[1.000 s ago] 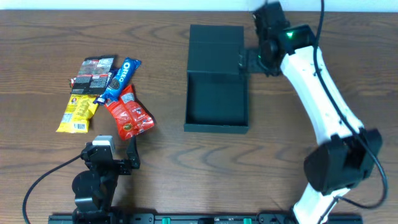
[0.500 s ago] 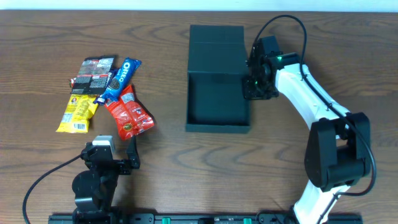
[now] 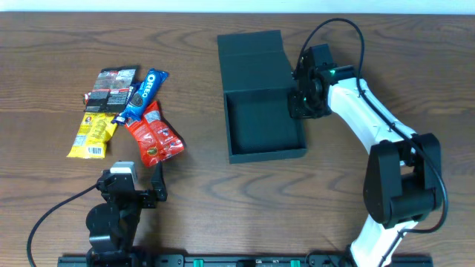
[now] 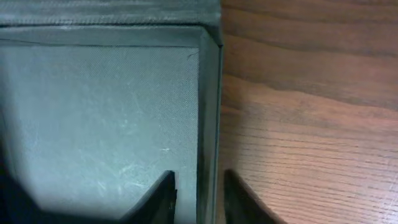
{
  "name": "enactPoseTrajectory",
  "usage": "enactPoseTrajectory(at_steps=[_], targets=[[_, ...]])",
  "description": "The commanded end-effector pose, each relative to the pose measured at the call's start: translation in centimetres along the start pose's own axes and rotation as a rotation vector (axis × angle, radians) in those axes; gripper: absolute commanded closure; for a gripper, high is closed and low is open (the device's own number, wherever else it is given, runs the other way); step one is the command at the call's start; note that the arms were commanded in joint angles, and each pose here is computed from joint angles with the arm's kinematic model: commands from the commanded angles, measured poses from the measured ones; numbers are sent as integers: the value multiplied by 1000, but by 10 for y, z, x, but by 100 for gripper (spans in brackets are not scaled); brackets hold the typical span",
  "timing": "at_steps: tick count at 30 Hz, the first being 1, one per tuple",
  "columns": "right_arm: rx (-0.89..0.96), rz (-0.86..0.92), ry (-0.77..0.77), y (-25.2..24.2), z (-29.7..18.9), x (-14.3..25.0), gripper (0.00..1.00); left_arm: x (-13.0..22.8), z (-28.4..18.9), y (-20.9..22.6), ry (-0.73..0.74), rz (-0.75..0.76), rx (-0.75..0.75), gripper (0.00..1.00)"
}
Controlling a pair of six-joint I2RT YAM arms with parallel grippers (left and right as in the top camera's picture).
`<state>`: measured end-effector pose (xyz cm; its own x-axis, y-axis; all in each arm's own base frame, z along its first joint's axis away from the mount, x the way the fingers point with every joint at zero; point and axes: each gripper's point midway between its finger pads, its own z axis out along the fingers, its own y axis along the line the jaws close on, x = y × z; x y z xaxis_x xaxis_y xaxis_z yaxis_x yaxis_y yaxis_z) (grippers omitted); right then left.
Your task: Pack container
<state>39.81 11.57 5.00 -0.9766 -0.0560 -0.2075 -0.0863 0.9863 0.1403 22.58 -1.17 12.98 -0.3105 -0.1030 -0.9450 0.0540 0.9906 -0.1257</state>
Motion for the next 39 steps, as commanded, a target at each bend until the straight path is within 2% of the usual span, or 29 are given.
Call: enactPoseTrajectory(at_steps=[1, 9, 23, 32, 33, 34, 35, 36, 39], targets=[[-15, 54, 6, 6, 0, 3, 99, 11, 3, 0, 25, 16, 6, 5], [-15, 166, 6, 6, 0, 3, 99, 11, 3, 0, 26, 16, 6, 5], [-17, 67, -37, 29, 2, -3, 99, 11, 3, 0, 26, 16, 6, 5], [-2, 66, -40, 29, 2, -3, 99, 11, 3, 0, 25, 16, 6, 5], [-2, 65, -41, 30, 2, -3, 96, 11, 3, 0, 26, 16, 6, 5], [-2, 64, -41, 30, 2, -3, 62, 11, 3, 0, 26, 16, 6, 4], [-2, 64, -40, 30, 2, -2, 17, 11, 3, 0, 26, 16, 6, 5], [-3, 64, -42, 30, 2, -3, 1, 11, 3, 0, 26, 16, 6, 5], [-6, 64, -53, 33, -9, -10, 1, 11, 3, 0, 26, 16, 6, 5]])
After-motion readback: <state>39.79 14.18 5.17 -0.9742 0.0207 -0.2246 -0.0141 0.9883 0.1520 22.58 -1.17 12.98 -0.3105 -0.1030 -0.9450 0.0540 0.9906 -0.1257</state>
